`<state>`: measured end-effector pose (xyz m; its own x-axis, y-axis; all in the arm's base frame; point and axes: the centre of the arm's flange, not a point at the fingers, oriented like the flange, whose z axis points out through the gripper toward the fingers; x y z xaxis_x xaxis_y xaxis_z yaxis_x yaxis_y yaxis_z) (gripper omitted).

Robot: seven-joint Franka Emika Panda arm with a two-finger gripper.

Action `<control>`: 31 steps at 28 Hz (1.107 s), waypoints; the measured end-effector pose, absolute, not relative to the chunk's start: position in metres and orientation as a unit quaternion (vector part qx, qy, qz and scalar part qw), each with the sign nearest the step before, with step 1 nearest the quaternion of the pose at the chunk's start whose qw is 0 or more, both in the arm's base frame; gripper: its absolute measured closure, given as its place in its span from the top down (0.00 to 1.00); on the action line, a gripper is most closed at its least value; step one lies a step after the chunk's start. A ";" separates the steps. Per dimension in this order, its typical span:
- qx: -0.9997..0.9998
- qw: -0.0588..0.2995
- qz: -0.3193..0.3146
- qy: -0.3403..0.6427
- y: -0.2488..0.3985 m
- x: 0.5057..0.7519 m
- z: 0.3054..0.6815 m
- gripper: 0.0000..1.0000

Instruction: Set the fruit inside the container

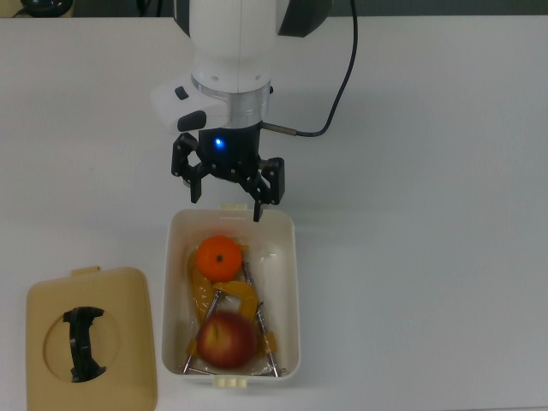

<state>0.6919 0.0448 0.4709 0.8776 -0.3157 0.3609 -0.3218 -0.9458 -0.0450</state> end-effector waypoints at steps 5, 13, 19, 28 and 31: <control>0.973 0.022 0.158 -0.164 0.039 0.684 0.477 1.00; 0.993 0.044 0.058 -0.098 0.015 0.655 0.488 1.00; 0.998 0.047 0.008 -0.051 -0.017 0.634 0.504 1.00; 0.998 0.050 -0.027 -0.010 -0.059 0.615 0.518 1.00; 0.998 0.050 -0.036 0.000 -0.062 0.610 0.522 1.00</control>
<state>0.6103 -0.0622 0.5218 0.9974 -0.0034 -0.0715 0.0037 -0.9951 0.0991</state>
